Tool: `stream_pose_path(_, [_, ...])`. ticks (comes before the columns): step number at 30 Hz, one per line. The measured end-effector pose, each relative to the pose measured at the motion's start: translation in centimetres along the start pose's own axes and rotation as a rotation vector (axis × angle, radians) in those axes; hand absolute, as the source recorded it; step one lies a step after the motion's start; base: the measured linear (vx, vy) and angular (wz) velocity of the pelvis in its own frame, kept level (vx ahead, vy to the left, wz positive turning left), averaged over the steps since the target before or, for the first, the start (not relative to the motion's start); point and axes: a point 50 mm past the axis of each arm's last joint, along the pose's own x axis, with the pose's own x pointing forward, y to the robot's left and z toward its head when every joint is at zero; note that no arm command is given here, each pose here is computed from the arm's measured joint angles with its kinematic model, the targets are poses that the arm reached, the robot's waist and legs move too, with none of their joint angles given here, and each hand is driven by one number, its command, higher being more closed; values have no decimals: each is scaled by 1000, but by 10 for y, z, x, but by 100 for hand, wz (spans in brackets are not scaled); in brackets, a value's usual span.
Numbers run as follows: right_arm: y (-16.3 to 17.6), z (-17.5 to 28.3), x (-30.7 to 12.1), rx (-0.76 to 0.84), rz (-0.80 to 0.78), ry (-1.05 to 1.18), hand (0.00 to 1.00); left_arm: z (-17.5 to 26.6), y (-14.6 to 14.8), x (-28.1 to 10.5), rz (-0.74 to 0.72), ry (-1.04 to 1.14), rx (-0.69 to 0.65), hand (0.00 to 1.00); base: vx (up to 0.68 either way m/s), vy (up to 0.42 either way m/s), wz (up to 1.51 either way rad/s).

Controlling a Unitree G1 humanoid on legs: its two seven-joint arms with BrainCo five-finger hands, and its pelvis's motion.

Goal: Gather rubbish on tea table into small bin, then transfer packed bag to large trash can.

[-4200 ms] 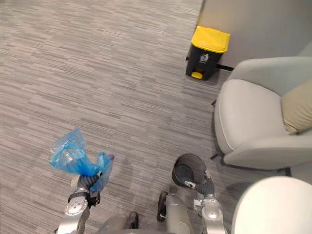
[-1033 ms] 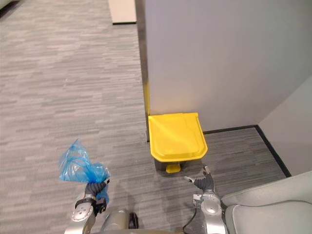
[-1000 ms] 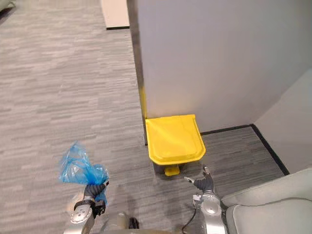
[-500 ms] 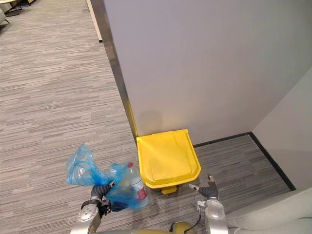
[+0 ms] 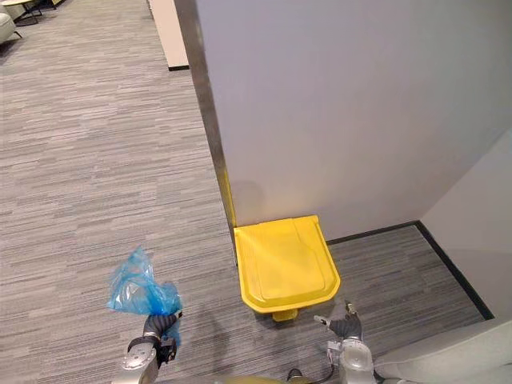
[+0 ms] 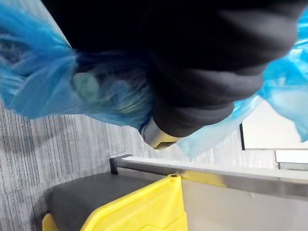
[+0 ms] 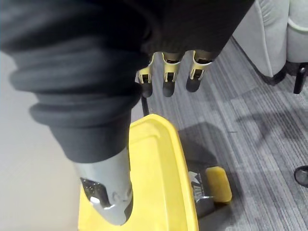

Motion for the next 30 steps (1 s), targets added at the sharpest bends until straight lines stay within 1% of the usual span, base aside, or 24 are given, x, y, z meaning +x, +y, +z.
stream_pose_path(11, [2, 0, 3, -2, 7, 11, 0, -17, 6, -6, 12, 59, 9, 100, -153, -7, -3])
stream_pose_path(17, [-2, 0, 4, -12, -1, 10, 0, -18, 6, -7, 16, 63, 5, 100, -96, -33, -22])
stream_pose_path(23, [-5, 9, 7, -22, -7, -17, 0, -17, 19, -7, 77, 57, -25, 100, 18, -10, -26])
stream_pose_path(25, [-6, 15, 7, -21, -14, -39, 0, -11, 22, -7, 96, 29, -33, 100, 62, 21, -27])
stream_pose_path(27, [-7, 28, 7, -11, -24, -91, 0, 8, 23, -6, 99, -51, -52, 100, 108, 57, -15])
stream_pose_path(28, [-7, 31, 7, -6, -28, -104, 0, 11, 23, -6, 100, -61, -53, 100, 71, 54, -7])
stream_pose_path(30, [-6, 50, 6, 16, -43, -177, 0, 29, 20, -2, 90, -126, -52, 100, 7, 55, -6])
